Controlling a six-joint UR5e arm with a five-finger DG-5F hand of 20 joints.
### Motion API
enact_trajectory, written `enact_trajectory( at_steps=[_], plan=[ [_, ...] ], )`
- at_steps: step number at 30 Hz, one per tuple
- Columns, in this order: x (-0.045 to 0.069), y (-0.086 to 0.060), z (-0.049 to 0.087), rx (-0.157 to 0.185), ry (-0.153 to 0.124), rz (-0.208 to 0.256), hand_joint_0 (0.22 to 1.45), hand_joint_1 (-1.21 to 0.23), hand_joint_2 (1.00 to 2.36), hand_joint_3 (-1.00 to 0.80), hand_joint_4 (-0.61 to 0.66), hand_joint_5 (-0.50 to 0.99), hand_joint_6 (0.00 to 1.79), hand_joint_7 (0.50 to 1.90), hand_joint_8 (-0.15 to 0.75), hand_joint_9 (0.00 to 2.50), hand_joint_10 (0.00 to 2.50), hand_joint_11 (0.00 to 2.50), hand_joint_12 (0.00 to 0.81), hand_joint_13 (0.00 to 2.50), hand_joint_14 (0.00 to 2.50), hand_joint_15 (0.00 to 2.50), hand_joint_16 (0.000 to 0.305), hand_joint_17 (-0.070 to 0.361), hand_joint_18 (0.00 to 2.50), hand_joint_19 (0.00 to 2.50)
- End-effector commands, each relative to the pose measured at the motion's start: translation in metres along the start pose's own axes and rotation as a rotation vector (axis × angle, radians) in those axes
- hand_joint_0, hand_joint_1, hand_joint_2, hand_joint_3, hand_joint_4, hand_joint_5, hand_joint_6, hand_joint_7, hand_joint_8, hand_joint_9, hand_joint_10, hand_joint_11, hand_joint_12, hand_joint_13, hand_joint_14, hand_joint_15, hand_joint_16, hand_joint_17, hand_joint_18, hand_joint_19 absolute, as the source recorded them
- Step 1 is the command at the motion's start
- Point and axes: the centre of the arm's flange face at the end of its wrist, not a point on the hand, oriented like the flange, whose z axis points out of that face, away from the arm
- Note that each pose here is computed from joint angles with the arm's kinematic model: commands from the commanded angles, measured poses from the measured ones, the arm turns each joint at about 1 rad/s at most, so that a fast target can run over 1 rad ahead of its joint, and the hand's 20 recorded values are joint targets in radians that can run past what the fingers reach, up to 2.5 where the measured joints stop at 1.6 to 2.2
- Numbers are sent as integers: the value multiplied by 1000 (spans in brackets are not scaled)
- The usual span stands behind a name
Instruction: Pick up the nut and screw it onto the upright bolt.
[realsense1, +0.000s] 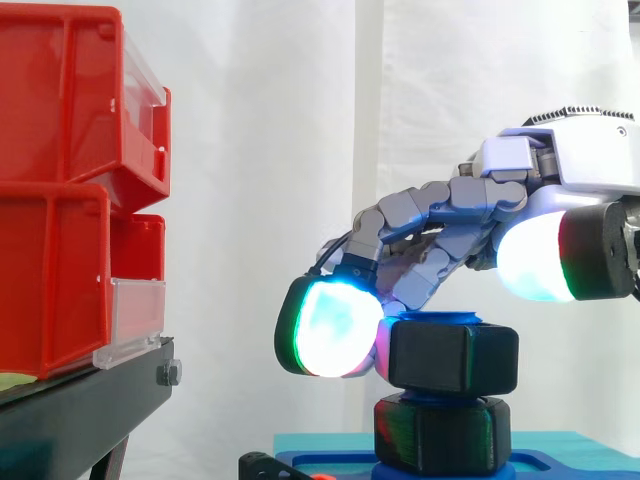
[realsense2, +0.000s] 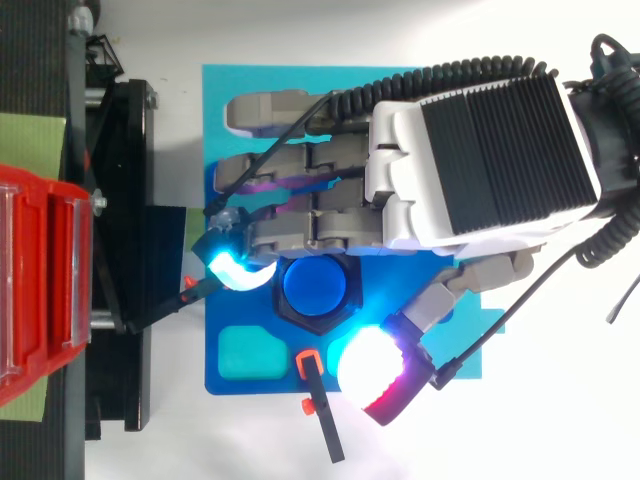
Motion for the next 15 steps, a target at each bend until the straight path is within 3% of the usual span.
enact_trajectory(
  at_steps=[1,15],
  plan=[
    [0,-1,0,1,0,0,509,-353,1000,-500,265,-61,505,1009,256,787,0,0,301,500,0,0,28,62,9,0],
    [-1,-5,-2,7,-2,0,523,-367,1000,-500,213,17,503,1343,258,989,0,0,285,610,0,0,24,54,157,0]
  ],
)
